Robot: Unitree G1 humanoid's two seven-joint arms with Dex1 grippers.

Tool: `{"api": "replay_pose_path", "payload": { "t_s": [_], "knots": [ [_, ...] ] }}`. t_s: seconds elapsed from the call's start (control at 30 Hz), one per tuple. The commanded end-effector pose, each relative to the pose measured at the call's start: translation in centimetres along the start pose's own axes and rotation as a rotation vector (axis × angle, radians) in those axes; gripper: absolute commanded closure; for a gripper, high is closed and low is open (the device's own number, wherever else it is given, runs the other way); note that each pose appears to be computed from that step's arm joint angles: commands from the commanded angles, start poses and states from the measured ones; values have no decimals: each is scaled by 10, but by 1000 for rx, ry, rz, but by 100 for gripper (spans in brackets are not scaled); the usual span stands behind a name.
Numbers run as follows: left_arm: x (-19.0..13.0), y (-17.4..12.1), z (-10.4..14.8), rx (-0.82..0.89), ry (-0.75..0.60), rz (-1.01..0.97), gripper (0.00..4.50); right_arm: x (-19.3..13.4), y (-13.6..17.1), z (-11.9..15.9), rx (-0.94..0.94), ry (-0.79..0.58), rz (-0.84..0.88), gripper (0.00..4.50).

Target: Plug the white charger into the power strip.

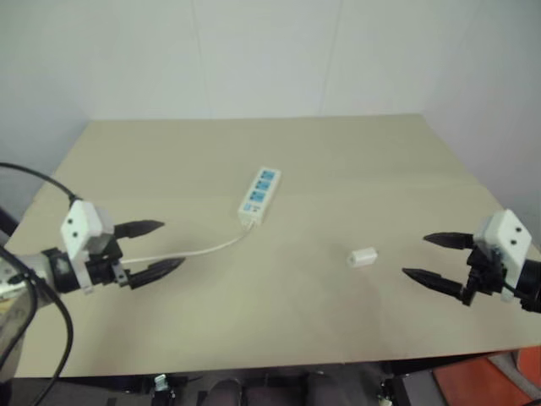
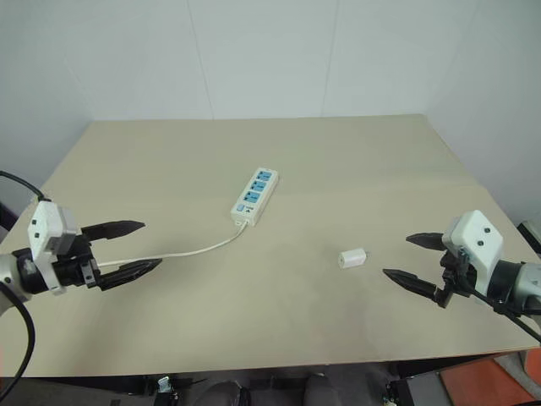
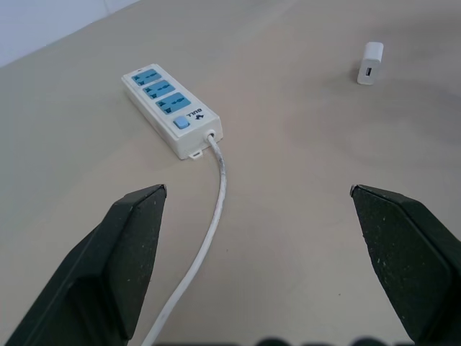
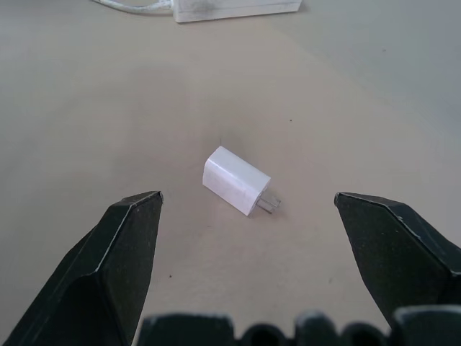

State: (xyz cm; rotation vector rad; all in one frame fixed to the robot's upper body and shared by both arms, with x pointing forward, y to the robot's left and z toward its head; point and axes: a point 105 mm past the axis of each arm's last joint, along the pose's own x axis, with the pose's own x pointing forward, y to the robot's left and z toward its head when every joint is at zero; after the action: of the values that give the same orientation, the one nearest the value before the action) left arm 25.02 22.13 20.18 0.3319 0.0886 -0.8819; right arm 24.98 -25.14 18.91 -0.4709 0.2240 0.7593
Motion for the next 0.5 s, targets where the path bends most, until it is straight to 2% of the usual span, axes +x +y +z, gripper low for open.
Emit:
{"api": "replay_pose_path", "payload": {
  "t_s": [0.03,0.23,0.37,0.5],
  "knots": [
    [3,-4,12,43,-18,-28,5,-1,-2,13,-53,-26,-9,0],
    [7,-4,14,49,-29,-26,5,-1,-2,14,-54,-28,-8,0],
    [41,7,6,46,27,2,5,7,-1,18,-58,-45,13,0],
    [90,14,-19,-38,130,-3,5,13,-2,26,-80,-67,27,0]
  ]
}}
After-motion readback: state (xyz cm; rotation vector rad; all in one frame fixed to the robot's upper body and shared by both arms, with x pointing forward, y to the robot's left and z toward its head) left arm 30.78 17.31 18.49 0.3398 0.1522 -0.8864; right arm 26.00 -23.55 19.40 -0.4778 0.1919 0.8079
